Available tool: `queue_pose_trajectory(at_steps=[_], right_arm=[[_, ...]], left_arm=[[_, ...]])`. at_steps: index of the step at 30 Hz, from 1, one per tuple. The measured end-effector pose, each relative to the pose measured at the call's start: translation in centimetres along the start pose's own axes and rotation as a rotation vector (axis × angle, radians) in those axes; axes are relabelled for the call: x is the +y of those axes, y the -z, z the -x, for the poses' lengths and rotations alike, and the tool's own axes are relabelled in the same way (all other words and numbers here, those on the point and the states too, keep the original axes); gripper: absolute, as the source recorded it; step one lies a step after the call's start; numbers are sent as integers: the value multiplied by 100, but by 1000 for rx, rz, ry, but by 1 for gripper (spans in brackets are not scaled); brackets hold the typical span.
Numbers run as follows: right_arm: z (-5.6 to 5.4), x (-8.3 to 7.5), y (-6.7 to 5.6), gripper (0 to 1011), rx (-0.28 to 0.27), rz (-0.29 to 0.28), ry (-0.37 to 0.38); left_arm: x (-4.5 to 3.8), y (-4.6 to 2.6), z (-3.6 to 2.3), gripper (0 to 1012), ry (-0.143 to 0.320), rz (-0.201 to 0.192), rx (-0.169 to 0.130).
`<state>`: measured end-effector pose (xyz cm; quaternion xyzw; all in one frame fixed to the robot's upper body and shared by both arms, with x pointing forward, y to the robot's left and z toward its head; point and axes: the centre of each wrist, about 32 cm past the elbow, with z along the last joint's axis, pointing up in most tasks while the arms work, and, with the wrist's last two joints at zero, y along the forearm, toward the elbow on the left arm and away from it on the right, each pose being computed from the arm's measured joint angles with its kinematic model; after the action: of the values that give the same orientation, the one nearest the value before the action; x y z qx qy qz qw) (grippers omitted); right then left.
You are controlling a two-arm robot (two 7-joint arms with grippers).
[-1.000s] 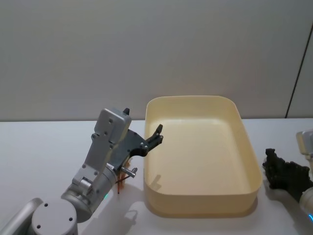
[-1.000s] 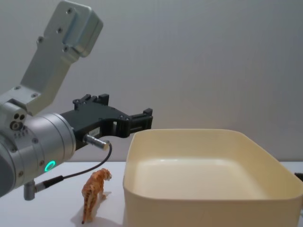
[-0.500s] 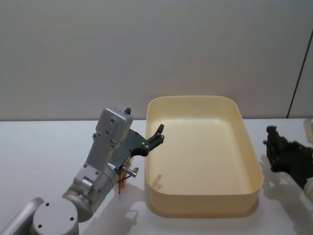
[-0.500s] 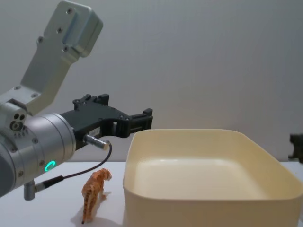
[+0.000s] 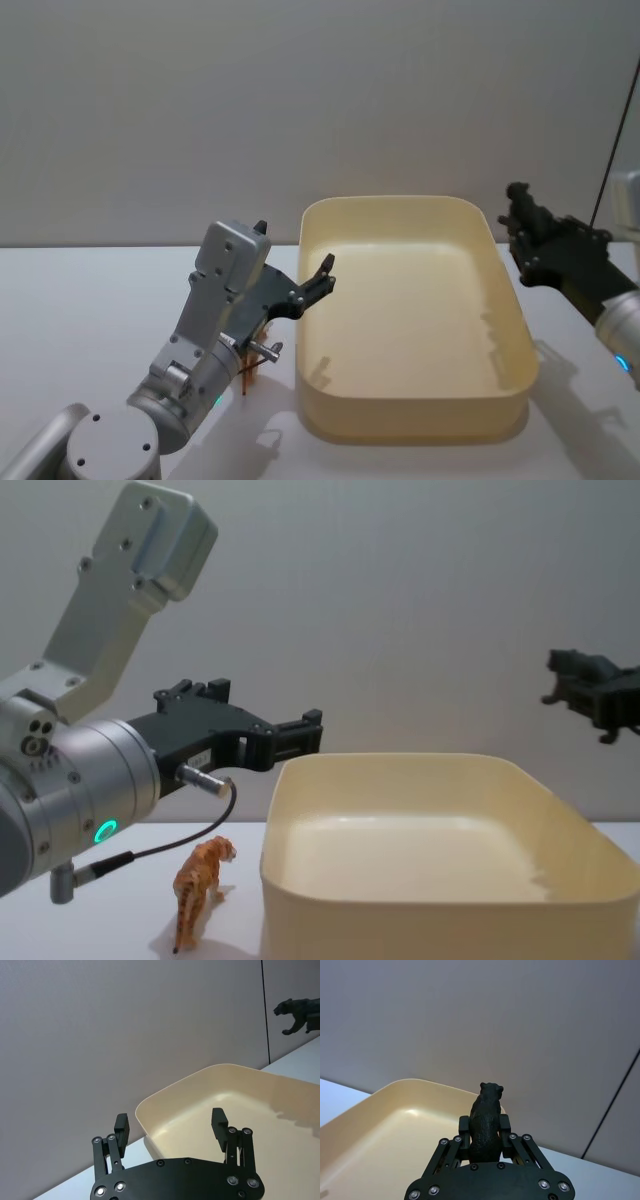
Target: Pick up the toy alternately with two hands and place it into the central storage box.
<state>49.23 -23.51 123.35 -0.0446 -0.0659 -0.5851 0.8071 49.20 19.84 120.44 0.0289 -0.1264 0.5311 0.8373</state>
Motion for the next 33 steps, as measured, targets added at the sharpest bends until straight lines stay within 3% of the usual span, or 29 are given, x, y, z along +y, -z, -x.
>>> queue_pose_trajectory(at_steps=[5, 12, 25, 33], right_arm=[[45, 116, -44, 313, 8, 10, -46], [133, 287, 6, 347, 15, 62, -108], [225, 457, 59, 760, 16, 110, -166], [90, 358, 22, 977, 21, 82, -117]], left_arm=[[0, 0, 0, 1001, 0, 0, 0], [0, 0, 0, 1001, 0, 0, 0], [0, 0, 0, 1001, 0, 0, 0], [0, 0, 0, 1001, 0, 0, 0]])
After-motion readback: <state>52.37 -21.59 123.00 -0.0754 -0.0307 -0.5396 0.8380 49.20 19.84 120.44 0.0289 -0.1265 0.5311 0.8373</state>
